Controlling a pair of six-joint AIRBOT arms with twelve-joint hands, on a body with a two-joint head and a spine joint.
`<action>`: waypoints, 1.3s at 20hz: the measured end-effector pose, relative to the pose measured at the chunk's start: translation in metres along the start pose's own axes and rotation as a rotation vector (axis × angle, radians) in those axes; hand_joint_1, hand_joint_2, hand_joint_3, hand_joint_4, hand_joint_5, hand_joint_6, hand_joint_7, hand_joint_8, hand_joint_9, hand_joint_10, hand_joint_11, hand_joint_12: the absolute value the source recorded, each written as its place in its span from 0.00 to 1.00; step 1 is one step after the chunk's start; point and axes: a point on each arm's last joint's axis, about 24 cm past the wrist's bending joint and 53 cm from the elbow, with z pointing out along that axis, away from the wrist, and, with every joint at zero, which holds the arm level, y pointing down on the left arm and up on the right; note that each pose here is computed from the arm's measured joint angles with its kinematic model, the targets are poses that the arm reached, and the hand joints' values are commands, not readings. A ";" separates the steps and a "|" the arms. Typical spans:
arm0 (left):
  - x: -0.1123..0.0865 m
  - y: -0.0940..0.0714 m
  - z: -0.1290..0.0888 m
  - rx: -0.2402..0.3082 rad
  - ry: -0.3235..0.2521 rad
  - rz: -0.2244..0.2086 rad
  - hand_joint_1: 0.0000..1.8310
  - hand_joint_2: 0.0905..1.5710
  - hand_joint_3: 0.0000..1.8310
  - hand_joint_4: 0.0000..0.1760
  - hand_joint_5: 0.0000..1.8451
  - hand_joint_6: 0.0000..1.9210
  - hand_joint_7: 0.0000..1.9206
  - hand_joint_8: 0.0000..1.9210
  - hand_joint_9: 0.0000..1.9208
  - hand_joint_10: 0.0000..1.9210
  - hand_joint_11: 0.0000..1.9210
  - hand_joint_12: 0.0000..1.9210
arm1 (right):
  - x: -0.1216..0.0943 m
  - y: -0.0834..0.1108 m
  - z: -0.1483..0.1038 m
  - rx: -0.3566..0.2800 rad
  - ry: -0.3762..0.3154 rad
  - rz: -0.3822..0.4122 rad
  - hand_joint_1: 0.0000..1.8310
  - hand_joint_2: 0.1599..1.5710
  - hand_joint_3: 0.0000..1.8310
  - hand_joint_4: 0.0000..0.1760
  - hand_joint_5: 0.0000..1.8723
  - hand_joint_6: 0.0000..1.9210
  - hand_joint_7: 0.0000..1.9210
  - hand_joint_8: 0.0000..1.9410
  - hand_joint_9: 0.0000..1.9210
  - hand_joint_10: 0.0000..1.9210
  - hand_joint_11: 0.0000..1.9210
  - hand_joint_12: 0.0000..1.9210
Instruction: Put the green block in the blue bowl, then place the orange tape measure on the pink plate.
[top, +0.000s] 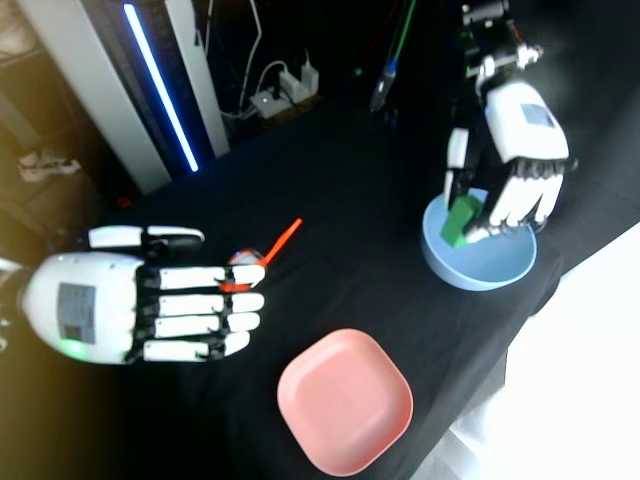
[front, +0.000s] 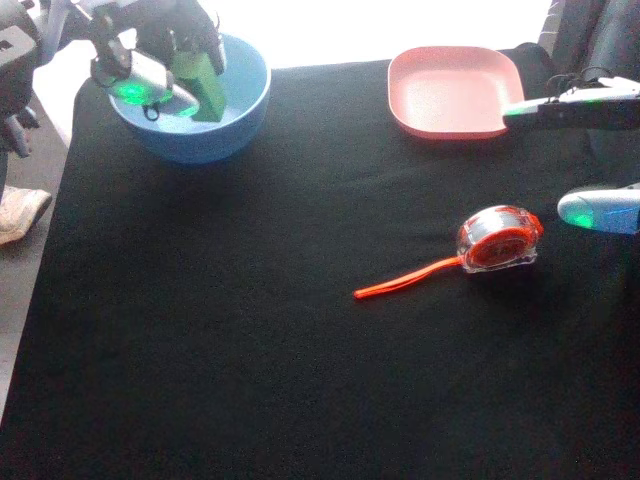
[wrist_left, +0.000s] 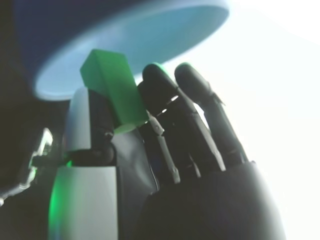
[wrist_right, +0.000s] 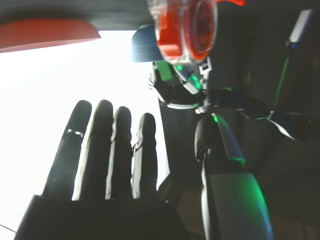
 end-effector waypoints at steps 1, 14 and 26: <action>0.003 0.005 0.000 -0.017 0.011 0.001 0.64 0.67 0.00 0.00 0.57 0.43 0.44 0.36 0.47 0.36 0.37 0.73 | -0.001 0.000 0.000 -0.001 -0.002 0.001 0.45 0.70 0.00 0.29 0.27 0.00 0.23 0.00 0.22 0.00 0.03 0.45; 0.010 -0.021 -0.041 0.132 -0.042 -0.045 0.59 0.59 0.00 0.16 0.26 0.00 0.29 0.00 0.30 0.16 0.17 0.63 | 0.004 0.001 0.000 -0.005 0.020 0.018 0.43 0.66 0.00 0.39 0.25 0.00 0.21 0.00 0.20 0.00 0.01 0.45; 0.066 -0.014 -0.169 0.195 0.000 -0.165 0.33 0.64 0.00 0.47 0.22 0.00 0.15 0.00 0.09 0.01 0.00 0.02 | 0.035 0.005 0.023 0.014 0.185 -0.087 0.55 0.56 0.00 0.81 0.23 0.00 0.18 0.00 0.20 0.00 0.00 0.57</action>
